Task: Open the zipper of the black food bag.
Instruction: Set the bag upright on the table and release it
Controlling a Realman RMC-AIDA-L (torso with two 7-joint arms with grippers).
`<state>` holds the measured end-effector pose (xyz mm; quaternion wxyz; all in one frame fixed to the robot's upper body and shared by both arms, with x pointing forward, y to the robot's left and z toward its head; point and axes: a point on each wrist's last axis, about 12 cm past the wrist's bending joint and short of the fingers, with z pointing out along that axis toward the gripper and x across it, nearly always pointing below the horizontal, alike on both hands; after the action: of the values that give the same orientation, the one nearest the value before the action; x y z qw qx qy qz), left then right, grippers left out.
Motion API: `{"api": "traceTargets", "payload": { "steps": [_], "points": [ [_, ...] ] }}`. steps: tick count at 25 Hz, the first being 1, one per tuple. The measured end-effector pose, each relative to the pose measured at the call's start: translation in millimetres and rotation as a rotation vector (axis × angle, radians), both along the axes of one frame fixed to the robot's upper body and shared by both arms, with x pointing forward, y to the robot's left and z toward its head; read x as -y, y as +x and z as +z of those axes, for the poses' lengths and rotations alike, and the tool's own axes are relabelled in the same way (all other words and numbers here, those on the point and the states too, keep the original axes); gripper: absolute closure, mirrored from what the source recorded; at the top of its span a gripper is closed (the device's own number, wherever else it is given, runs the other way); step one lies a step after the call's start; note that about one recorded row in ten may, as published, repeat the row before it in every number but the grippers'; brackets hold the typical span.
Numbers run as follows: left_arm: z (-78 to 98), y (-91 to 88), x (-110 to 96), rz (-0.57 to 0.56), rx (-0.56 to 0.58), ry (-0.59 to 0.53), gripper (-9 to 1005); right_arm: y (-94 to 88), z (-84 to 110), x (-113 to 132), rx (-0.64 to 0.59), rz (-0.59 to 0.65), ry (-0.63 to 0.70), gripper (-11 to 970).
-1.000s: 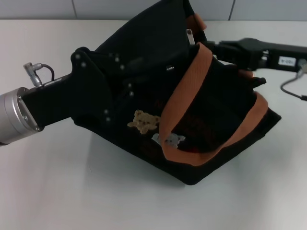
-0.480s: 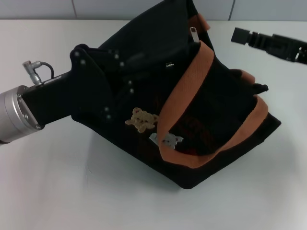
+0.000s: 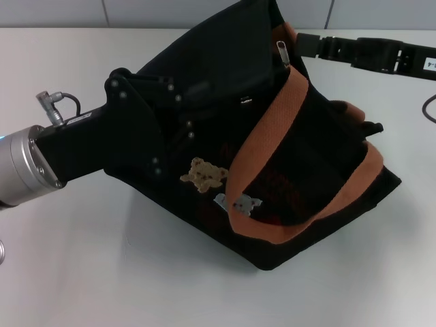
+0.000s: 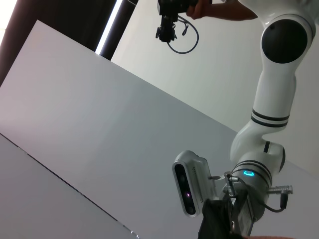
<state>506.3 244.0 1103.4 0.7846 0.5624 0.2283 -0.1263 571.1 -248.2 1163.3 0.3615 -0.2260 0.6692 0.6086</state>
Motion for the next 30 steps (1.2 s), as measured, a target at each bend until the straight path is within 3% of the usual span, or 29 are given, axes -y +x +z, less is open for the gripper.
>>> {"api": "traceTargets", "payload": {
  "steps": [3,30],
  "points": [
    [-0.2,-0.2,0,0.0,-0.001,0.001,897,0.7,-1.1,-1,-0.008,0.001,-0.009,611],
    [0.6,0.2,2,-0.013,0.003,0.004,898,14.7,-4.2,-22,-0.058,0.003,-0.075,566]
  ]
}}
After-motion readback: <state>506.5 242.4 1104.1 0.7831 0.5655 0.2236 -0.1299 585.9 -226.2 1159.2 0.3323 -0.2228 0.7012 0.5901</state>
